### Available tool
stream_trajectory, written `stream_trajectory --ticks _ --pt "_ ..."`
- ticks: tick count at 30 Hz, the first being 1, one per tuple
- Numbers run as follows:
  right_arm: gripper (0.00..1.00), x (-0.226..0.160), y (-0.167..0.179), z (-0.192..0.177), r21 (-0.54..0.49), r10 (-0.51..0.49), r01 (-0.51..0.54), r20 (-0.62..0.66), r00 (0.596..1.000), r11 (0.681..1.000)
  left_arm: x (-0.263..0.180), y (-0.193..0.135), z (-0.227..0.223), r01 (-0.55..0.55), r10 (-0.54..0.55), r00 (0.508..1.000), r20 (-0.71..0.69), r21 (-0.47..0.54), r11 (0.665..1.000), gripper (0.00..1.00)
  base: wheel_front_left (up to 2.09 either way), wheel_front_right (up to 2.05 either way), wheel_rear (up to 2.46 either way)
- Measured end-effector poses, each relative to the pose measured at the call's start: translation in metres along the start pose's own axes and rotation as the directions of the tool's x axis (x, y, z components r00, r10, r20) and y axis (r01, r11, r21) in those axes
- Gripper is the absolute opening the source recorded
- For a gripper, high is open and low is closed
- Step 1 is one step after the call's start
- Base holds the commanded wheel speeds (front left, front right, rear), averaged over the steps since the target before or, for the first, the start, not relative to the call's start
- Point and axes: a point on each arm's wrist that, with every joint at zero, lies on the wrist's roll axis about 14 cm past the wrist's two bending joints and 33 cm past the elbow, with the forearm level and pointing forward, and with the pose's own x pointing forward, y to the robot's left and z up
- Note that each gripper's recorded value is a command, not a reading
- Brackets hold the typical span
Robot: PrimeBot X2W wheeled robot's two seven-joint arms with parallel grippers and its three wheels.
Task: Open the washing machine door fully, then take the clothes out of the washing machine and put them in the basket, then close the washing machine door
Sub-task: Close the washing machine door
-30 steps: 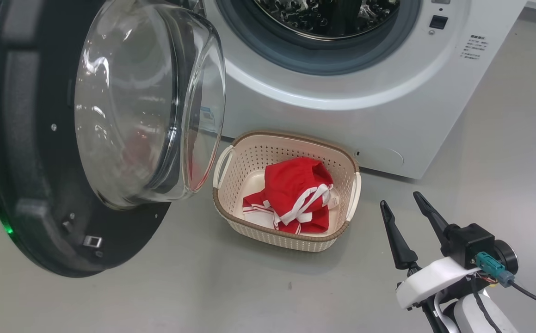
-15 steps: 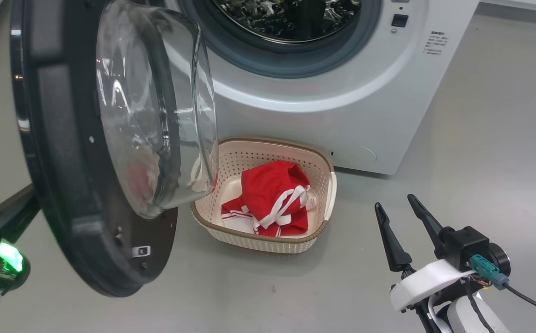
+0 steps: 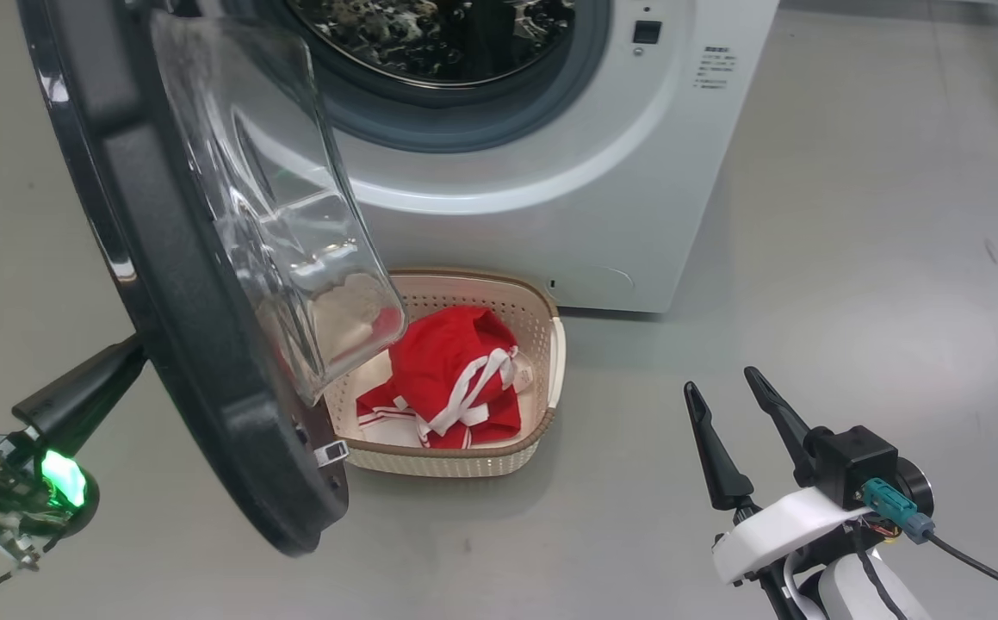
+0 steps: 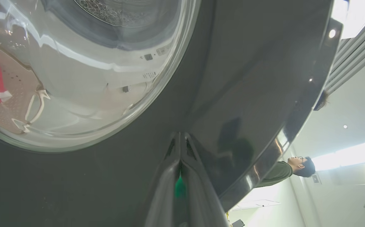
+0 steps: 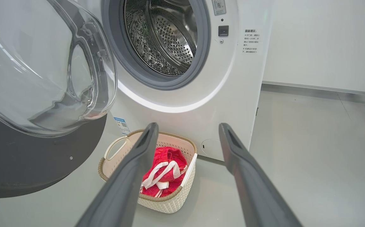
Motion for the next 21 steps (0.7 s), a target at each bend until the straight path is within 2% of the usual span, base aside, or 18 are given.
stream_trajectory --ticks 21 --pt "1.00 -0.021 -0.049 0.007 0.023 -0.171 0.170 0.034 0.985 0.985 0.072 0.017 -0.038 0.026 -0.041 0.978 -0.202 -0.075 0.997 0.00 0.00 0.00 0.00"
